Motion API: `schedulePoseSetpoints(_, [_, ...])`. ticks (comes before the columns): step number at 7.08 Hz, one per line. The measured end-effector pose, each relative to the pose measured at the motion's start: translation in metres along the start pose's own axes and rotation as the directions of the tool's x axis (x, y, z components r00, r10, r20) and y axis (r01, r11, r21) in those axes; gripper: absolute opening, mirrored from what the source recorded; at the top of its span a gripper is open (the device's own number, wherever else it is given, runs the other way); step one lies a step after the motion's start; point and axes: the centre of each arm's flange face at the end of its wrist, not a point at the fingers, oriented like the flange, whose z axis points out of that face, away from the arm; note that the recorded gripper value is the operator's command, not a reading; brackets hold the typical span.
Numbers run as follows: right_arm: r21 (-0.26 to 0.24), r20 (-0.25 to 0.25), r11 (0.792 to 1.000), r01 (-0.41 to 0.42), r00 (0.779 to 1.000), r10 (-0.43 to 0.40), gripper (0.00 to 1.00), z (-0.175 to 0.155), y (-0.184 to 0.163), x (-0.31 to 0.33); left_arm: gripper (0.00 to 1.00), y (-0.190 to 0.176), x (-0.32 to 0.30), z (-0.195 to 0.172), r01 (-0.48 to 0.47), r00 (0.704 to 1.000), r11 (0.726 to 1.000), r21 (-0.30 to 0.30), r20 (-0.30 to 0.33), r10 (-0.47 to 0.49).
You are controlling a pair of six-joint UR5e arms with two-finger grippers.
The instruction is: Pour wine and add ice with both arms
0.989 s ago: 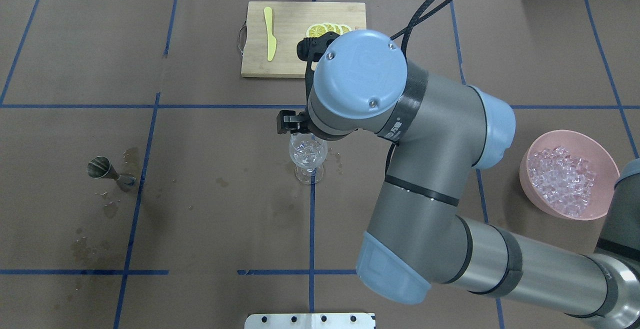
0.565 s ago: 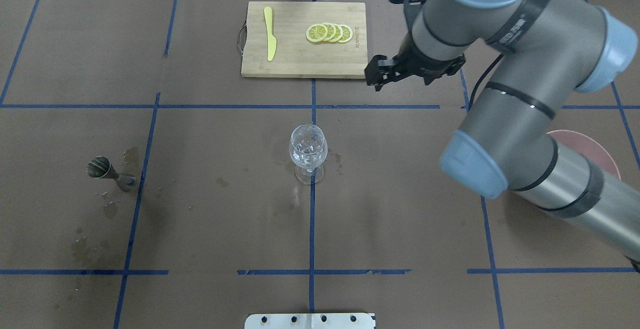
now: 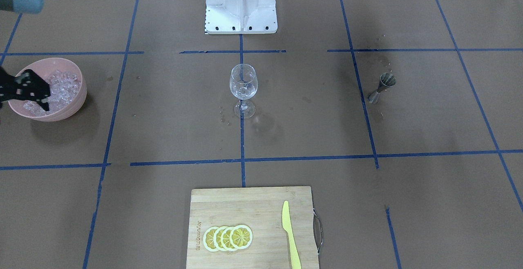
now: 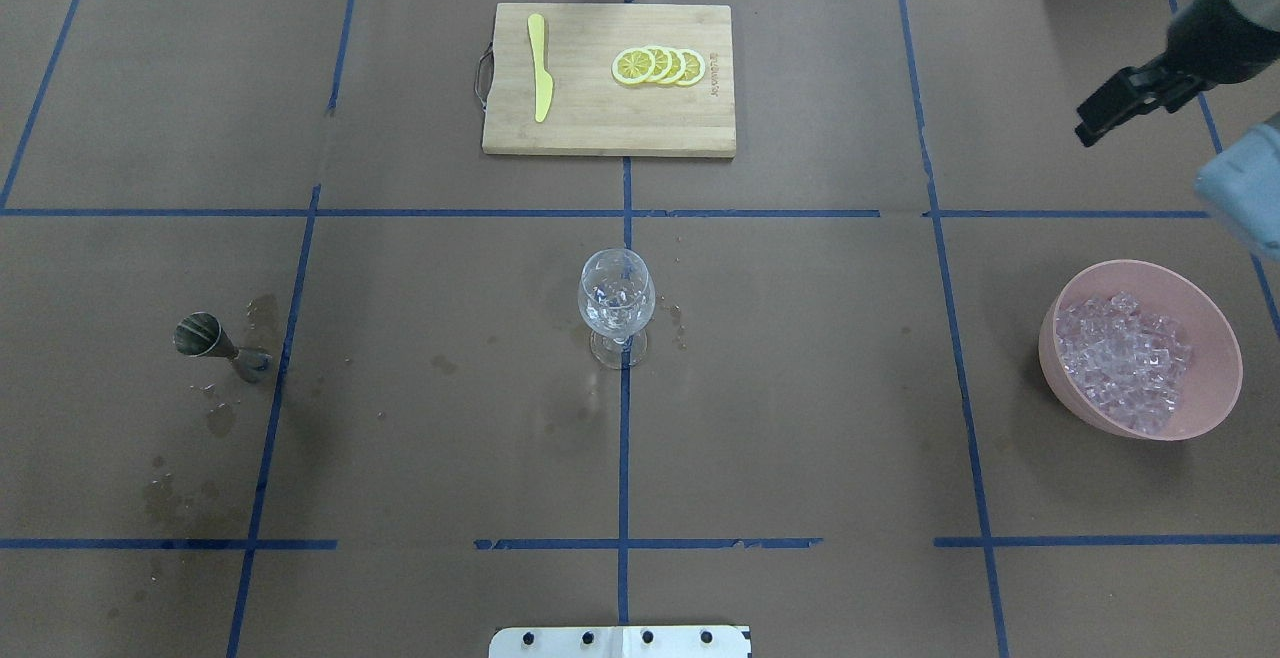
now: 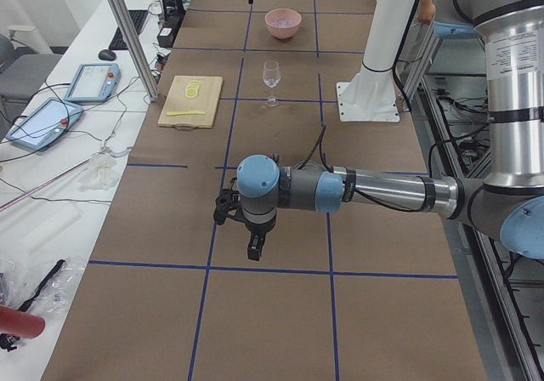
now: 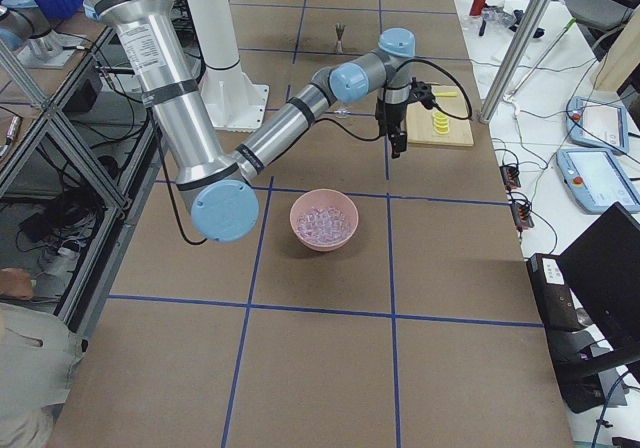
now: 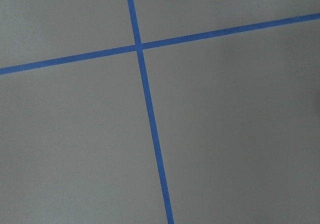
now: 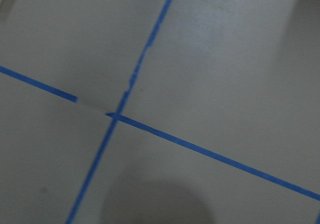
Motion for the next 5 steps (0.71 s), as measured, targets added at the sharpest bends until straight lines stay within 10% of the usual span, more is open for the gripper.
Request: schedulePoseSetpoints(5, [-0.146, -0.051, 0.964, -0.224, 0.974, 0.219, 1.00, 0.041, 0.172, 0.205, 1.00, 0.000, 0.001, -0.001, -0.001, 1.000, 1.000, 0.002, 0.000, 0.001])
